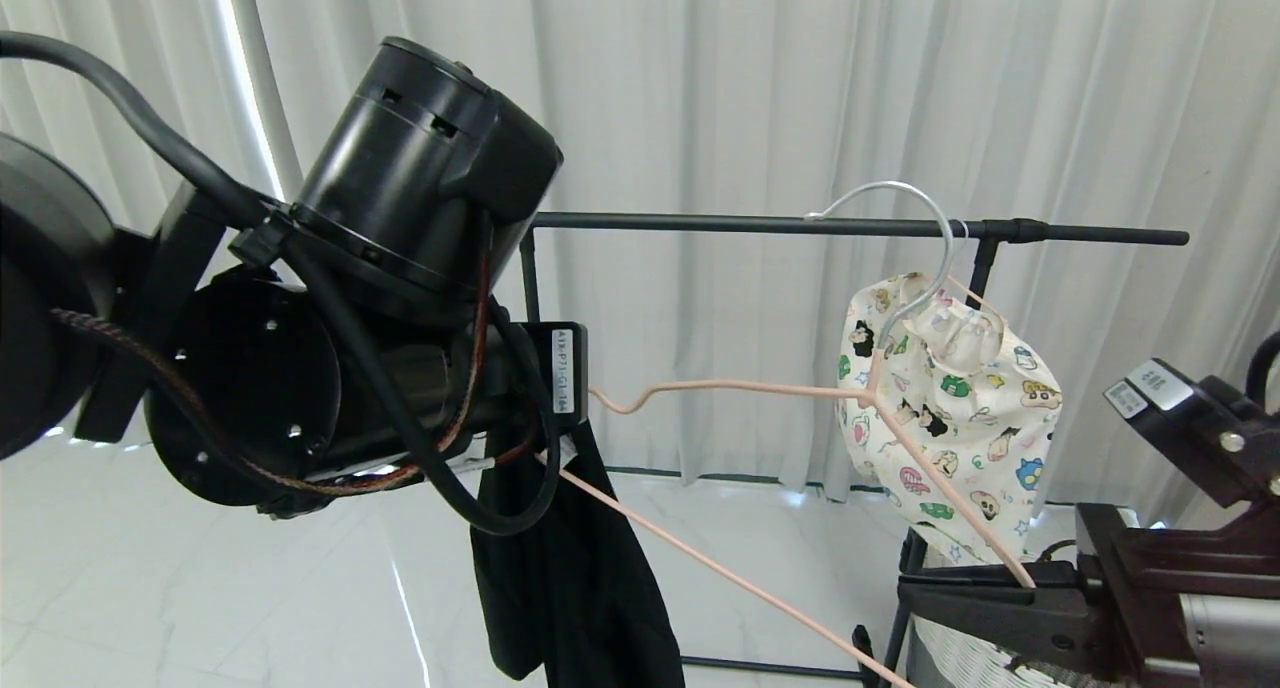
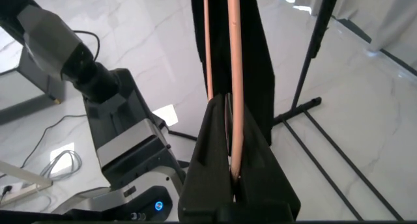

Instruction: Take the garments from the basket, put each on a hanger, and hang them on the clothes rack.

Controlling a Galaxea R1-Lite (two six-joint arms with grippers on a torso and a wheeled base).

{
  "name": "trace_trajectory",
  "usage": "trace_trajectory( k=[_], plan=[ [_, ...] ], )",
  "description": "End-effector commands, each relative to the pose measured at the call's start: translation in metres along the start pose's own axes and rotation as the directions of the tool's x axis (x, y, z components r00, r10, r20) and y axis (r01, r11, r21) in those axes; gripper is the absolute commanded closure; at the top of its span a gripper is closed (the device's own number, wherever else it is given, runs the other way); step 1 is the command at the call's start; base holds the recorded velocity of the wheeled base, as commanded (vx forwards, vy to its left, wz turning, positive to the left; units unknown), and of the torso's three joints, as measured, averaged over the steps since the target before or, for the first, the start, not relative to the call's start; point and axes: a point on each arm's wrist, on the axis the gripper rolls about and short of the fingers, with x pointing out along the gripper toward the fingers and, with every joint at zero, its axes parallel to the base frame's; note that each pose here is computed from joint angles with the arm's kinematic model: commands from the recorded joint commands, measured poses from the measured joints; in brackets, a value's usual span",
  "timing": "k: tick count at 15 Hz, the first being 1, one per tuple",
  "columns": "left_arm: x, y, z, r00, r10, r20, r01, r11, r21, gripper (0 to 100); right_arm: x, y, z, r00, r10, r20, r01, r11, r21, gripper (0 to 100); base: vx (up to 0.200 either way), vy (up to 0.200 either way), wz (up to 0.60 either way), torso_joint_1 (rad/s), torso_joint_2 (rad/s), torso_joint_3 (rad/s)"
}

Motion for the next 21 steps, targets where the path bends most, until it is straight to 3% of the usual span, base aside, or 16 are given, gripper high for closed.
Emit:
trace_trajectory(
  k=[1,6,15,21],
  plan=[
    [-0.006,-0.004,0.002,1.000,-0.023,0.014,0.023,1.000,-0.014,100,0.009,-0.005,-0.002,0.999,-0.012,-0.030,0.012,1.000,0.013,100,0.000,0.000,0.00,0.000,0.00,0.000],
    [-0.026,-0.023,0.005,0.992,-0.119,0.050,0.120,0.993,-0.016,100,0.029,-0.009,0.008,1.000,-0.008,-0.030,0.008,1.000,0.014,100,0.000,0.000,0.00,0.000,0.00,0.000],
    [-0.042,-0.047,0.009,0.965,-0.234,0.117,0.237,0.971,-0.018,100,0.051,-0.008,0.006,0.999,0.028,-0.046,-0.028,1.000,0.014,100,0.000,0.000,0.00,0.000,0.00,0.000],
    [-0.051,-0.058,0.001,0.954,-0.279,0.108,0.280,0.960,0.015,100,0.062,-0.007,0.013,0.998,0.042,-0.035,-0.042,0.999,0.027,100,0.000,0.000,0.00,0.000,0.00,0.000]
  ],
)
